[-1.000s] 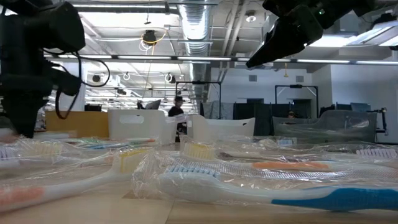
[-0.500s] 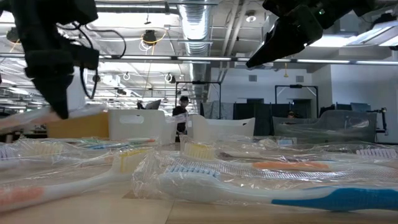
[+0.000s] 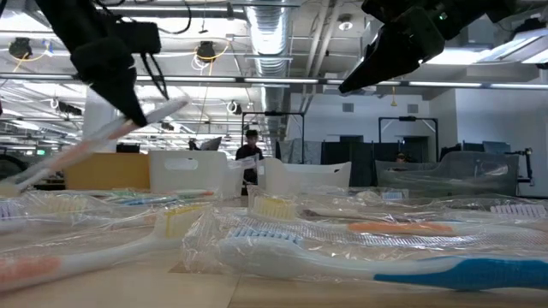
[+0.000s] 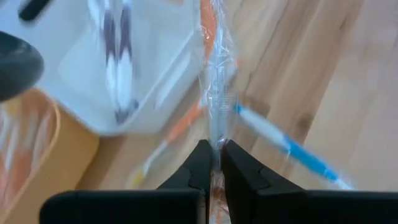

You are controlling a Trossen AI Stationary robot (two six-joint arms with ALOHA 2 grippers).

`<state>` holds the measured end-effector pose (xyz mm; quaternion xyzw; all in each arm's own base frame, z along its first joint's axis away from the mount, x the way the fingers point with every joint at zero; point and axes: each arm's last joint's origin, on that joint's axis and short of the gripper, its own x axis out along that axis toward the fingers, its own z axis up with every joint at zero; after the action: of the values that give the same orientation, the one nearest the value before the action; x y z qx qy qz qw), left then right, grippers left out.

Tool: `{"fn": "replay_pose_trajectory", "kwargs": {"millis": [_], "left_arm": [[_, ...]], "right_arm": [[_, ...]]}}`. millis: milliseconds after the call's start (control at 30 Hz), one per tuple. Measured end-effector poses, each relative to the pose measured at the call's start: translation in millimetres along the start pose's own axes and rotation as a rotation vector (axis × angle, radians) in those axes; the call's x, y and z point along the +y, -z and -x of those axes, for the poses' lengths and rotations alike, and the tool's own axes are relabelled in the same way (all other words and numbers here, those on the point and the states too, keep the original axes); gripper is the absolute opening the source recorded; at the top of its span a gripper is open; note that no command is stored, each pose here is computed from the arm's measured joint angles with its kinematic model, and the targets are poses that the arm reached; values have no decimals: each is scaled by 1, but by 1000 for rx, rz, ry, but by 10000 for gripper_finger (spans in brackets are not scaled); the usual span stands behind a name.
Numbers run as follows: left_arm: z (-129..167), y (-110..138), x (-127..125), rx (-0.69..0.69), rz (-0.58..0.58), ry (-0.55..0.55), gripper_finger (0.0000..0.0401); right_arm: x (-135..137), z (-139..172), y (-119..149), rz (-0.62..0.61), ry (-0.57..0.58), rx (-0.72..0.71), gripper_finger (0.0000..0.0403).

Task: Pick & Place Toothbrushes
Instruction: Put the orange toothbrush into the yellow bin

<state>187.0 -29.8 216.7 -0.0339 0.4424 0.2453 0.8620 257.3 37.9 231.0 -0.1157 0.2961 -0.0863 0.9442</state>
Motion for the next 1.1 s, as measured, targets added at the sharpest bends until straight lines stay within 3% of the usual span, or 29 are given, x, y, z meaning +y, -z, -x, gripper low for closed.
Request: {"fn": "replay_pose_trajectory", "kwargs": {"millis": [367,633,767,933,1000,1100], "left_arm": [[23,-24,-7,-340,-81,55,14],[47,-42,-3,-579,-96,90,14],[50,-45,-3,-616,-101,92,14],[40,-38,-7,-566,-148,104,14],[34,-32,-11,-501,-212,182,15],[33,-30,-15,-473,-211,261,19]], "right_arm": [[0,0,0,-5,0,2,226],[0,0,-8,-75,1,-77,226],[0,0,-9,-95,-8,-88,226],[-2,0,-10,-102,-26,-93,226],[-1,0,-10,-100,-39,-94,226],[-1,0,-10,-99,-44,-94,226]]}}
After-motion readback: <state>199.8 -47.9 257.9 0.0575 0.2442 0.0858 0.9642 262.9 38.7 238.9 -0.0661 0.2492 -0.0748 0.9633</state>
